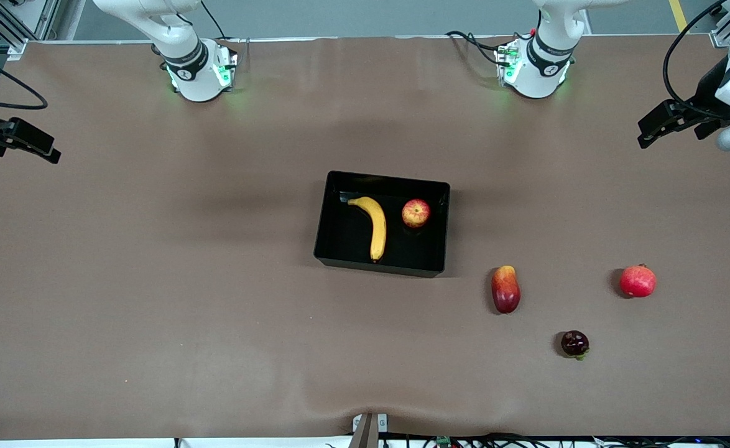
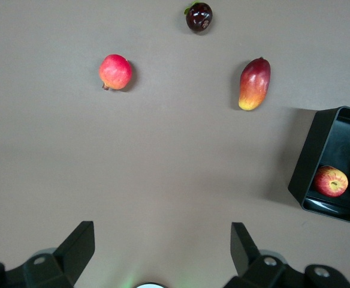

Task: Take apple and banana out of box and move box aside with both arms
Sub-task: 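Reach the left gripper into the black tray and grasp the yellow-red apple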

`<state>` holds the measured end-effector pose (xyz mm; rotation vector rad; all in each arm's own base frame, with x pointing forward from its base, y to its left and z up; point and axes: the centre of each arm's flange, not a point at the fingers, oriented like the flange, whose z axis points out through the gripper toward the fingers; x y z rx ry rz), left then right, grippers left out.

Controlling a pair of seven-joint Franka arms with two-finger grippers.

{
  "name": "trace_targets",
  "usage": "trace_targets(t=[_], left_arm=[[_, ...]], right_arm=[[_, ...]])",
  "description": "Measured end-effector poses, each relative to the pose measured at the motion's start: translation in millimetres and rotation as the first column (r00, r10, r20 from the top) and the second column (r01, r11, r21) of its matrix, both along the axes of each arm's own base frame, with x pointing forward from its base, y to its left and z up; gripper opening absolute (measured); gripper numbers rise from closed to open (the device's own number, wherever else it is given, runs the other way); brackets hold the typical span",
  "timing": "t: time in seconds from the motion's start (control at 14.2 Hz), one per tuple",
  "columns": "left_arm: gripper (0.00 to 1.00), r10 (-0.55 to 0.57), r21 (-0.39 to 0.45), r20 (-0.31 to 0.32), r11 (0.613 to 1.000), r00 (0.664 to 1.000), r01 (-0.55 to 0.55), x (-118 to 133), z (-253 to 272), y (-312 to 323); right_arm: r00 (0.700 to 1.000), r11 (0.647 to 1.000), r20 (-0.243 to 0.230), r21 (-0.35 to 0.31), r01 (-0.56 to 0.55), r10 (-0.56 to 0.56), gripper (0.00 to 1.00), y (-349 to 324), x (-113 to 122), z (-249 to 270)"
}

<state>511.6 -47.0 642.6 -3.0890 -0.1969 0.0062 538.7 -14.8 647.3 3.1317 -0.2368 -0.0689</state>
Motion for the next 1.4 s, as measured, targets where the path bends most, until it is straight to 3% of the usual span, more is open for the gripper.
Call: trace_targets(t=[0.35,0.63,1.05,1.4], left_arm=[[1.00,-0.012,-0.001,-0.011,1.000,1.000,0.012,5.1,-5.9,-6.0],[1.00,-0.058,-0.014,-0.086,0.998,0.995,0.057,30.6,-48.6,-57.4],[1.00,0.199,-0.037,-0.158,0.978,0.967,-0.207,46.0,-161.1,-220.6],[1.00,0.216,-0.050,-0.213,0.972,0.953,-0.231,31.8,-251.2,-315.8]], right_arm=[[1.000,1.000,0.000,0.000,0.000,0.000,1.00,0.0,0.0,0.0],[1.000,1.000,0.000,0.000,0.000,0.000,1.00,-0.2,0.0,-0.1],[1.000,1.000,0.000,0.000,0.000,0.000,1.00,-0.2,0.0,-0.1],[1.000,1.000,0.000,0.000,0.001,-0.001,1.00,-0.3,0.0,-0.1]])
